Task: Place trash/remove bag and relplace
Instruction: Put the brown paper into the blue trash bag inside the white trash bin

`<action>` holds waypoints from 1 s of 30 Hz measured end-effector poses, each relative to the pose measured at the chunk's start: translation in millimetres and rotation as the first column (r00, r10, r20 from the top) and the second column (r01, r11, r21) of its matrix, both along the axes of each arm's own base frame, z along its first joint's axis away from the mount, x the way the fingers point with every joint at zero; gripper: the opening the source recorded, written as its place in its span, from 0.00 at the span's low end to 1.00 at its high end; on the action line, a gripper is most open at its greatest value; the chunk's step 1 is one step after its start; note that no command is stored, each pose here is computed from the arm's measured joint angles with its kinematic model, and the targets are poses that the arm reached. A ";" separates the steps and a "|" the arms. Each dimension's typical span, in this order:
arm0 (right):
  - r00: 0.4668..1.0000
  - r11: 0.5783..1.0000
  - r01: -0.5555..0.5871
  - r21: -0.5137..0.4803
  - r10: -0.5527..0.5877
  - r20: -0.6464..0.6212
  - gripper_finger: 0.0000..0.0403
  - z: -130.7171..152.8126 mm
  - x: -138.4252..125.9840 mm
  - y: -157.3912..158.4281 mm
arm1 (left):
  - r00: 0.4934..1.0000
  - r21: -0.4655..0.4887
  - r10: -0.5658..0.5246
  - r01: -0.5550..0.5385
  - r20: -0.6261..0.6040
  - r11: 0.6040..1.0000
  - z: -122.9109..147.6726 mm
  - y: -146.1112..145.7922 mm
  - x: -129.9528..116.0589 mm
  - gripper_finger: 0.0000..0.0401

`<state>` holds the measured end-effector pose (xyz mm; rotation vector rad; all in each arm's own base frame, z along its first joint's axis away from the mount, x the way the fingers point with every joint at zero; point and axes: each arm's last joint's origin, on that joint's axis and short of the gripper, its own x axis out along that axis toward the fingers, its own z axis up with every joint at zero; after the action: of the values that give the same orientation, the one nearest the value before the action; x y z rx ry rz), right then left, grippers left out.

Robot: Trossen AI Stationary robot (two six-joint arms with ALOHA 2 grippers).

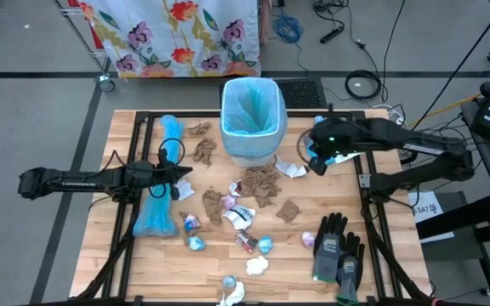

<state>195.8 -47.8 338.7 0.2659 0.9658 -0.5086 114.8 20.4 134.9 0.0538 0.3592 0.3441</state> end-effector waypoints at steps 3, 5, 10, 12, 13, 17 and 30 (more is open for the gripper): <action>0.996 0.995 0.024 0.098 -0.016 -0.085 0.04 -13.0 6.7 -9.1 | 1.000 0.000 0.000 0.000 0.000 1.000 0.1 0.0 0.0 0.00; 0.990 0.989 0.054 0.135 -0.035 -0.139 0.08 -21.1 10.5 -16.4 | 1.000 0.000 0.000 0.000 0.000 1.000 -0.1 0.0 0.0 0.00; 0.973 0.978 0.100 0.185 -0.057 -0.223 0.22 -37.1 18.2 -36.4 | 1.000 0.000 0.000 0.000 0.000 1.000 -0.1 0.0 0.0 0.00; 0.971 0.975 0.076 0.209 -0.025 -0.237 0.29 -42.3 21.7 -41.4 | 1.000 0.000 0.000 0.000 0.000 1.000 0.0 0.0 0.0 0.00; 0.971 0.975 0.056 0.216 -0.003 -0.241 0.32 -44.7 23.9 -43.3 | 1.000 0.000 0.000 0.000 0.000 1.000 -0.1 0.0 0.0 0.00; 0.953 0.977 -0.057 0.206 0.114 -0.280 0.43 -56.7 32.3 -48.2 | 1.000 0.000 0.000 0.000 0.000 1.000 -0.1 0.0 0.0 0.00; 0.874 0.921 -0.338 0.194 0.384 -0.300 0.47 -143.3 28.6 -42.6 | 1.000 0.000 0.000 0.000 0.000 1.000 0.0 0.0 0.0 0.00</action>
<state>224.4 -90.3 195.4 0.1150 1.3513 -0.1402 114.8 20.4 134.9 0.0537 0.3593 0.3441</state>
